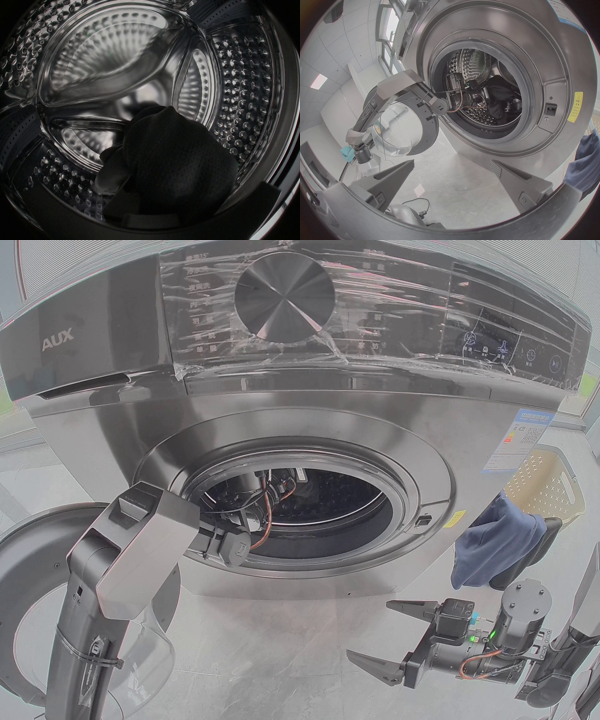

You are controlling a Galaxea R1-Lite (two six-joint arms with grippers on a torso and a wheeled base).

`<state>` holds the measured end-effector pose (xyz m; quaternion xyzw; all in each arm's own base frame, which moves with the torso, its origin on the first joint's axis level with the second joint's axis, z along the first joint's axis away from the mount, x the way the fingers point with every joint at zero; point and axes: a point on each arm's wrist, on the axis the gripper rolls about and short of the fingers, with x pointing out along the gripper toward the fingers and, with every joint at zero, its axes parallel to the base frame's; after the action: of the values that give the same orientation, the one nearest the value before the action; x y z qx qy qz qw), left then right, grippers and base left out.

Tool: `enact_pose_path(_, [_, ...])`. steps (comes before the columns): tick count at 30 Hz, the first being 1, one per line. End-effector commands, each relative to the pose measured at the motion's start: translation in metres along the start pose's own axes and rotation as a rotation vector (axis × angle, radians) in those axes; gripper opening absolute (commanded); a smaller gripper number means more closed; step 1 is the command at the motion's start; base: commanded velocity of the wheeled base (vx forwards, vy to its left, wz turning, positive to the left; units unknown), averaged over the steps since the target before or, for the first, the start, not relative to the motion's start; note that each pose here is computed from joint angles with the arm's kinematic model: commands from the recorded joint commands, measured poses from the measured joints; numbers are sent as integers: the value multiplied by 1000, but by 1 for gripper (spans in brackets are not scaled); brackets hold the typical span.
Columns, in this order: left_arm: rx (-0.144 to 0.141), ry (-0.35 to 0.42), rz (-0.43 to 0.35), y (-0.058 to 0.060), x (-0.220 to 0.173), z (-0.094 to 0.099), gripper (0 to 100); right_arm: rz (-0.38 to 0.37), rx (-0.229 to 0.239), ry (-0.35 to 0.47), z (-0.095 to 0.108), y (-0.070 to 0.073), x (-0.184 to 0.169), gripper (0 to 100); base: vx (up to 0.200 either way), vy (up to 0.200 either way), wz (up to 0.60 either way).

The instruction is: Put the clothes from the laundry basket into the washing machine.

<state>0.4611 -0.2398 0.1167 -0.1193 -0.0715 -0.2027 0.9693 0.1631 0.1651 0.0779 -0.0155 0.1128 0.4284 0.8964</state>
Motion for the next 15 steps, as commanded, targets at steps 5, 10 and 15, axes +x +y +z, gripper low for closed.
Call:
enact_pose_path(5, [-5,5,0,-2,1,-4,0,-1,1,8,-2,0,1,100,0,0,0])
enact_pose_path(10, [-3,43,5,-3,-5,-7,100,0,1,8,-2,0,1,100,0,0,0])
enact_pose_path(15, [9,157,20,-2,-18,-10,100,-1,1,7,-1,0,1,100,0,0,0])
